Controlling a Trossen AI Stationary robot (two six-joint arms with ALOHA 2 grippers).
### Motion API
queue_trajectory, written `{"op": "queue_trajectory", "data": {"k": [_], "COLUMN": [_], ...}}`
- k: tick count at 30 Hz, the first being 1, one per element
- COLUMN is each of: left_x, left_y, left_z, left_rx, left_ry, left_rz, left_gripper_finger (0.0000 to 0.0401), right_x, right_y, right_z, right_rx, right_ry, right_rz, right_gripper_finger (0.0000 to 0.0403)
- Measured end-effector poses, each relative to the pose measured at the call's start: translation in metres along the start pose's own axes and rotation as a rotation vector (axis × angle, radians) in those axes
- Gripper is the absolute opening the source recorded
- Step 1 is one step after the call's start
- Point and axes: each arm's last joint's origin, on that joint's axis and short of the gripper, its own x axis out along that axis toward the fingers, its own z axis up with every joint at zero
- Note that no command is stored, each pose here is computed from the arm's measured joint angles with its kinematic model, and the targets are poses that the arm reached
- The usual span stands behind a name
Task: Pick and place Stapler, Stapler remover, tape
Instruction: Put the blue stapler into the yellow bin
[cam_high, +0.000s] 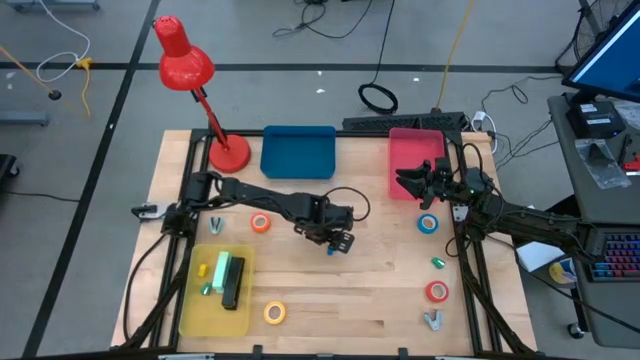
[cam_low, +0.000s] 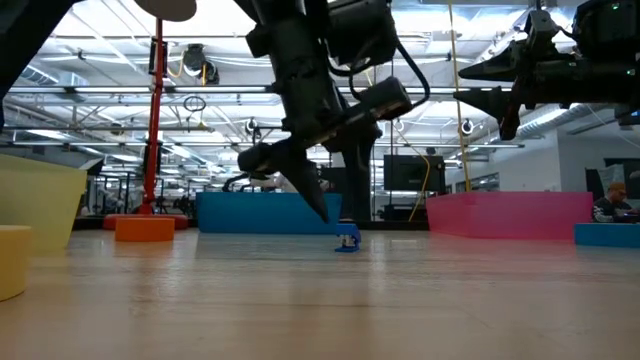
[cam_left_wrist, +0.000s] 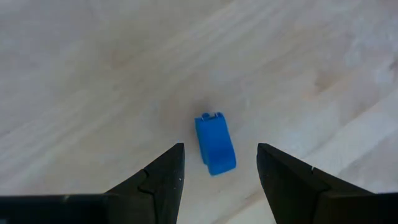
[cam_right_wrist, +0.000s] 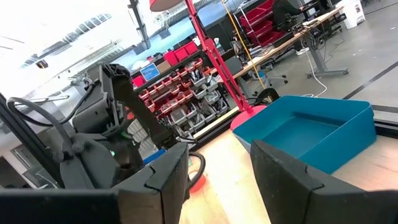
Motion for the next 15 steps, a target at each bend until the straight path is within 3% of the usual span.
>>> {"op": "queue_trajectory", "data": {"k": [6, 15], "left_x": [0.0, 0.034], "left_y": [-0.001, -0.002], "left_z": [0.001, -0.006], "left_rx": [-0.01, -0.019], "left_ry": [-0.029, 0.018], "left_rz": [0.004, 0.007], "left_gripper_finger": [0.02, 0.02], "right_x": [0.0, 0.0], "right_y": [0.0, -0.001], "right_z": [0.0, -0.001], "right_rx": [0.0, -0.002], "right_ry": [0.001, 0.007], "right_rz": [0.0, -0.005], "right_gripper_finger": [0.0167, 0.0167]}}
